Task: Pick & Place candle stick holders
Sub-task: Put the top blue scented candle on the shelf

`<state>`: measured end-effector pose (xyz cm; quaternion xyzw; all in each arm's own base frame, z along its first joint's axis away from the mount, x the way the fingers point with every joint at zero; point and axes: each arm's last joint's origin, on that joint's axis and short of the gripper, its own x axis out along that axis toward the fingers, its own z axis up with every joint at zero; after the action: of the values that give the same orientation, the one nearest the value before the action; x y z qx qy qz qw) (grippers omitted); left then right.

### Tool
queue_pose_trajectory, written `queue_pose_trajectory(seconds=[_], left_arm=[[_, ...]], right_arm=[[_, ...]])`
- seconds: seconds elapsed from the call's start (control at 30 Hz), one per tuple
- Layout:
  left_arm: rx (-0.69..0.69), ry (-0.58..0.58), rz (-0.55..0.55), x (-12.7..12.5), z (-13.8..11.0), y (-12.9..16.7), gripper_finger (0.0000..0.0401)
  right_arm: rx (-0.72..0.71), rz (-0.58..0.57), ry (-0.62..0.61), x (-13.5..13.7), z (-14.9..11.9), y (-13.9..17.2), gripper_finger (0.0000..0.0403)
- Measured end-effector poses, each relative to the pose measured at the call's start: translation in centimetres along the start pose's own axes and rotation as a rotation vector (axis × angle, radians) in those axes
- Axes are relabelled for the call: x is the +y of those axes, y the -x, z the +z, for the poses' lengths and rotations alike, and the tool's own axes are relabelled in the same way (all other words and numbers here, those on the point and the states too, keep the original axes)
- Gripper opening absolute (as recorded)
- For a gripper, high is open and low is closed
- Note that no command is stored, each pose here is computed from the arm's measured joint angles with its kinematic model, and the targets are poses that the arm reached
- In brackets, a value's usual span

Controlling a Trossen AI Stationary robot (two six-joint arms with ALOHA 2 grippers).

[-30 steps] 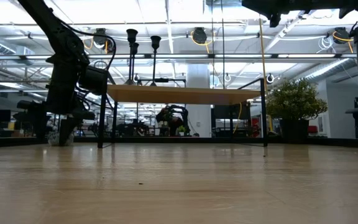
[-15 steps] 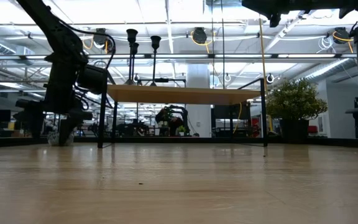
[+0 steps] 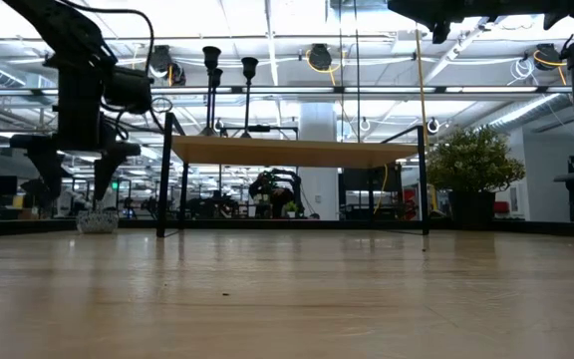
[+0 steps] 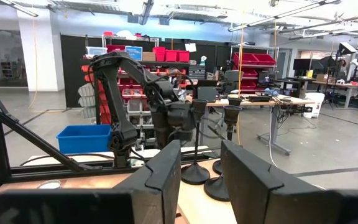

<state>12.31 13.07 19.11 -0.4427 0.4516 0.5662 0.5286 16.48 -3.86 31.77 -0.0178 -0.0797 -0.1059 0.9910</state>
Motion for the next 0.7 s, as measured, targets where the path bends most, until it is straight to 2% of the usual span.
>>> queue_pose_trajectory(seconds=[0.17,0.33,0.7], left_arm=[[-0.068,0.051,0.037,0.8,0.8,0.2,0.0331],[-0.076,0.060,0.000,0.6,1.8,-0.4,0.0316],[0.040,0.114,0.046,0.3,2.7,-2.9,0.0251]], right_arm=[[0.000,0.000,0.000,0.0,0.0,0.0,0.0105],[0.000,0.000,0.000,0.0,0.0,0.0,0.0105],[0.000,0.000,0.000,0.0,0.0,0.0,0.0105]])
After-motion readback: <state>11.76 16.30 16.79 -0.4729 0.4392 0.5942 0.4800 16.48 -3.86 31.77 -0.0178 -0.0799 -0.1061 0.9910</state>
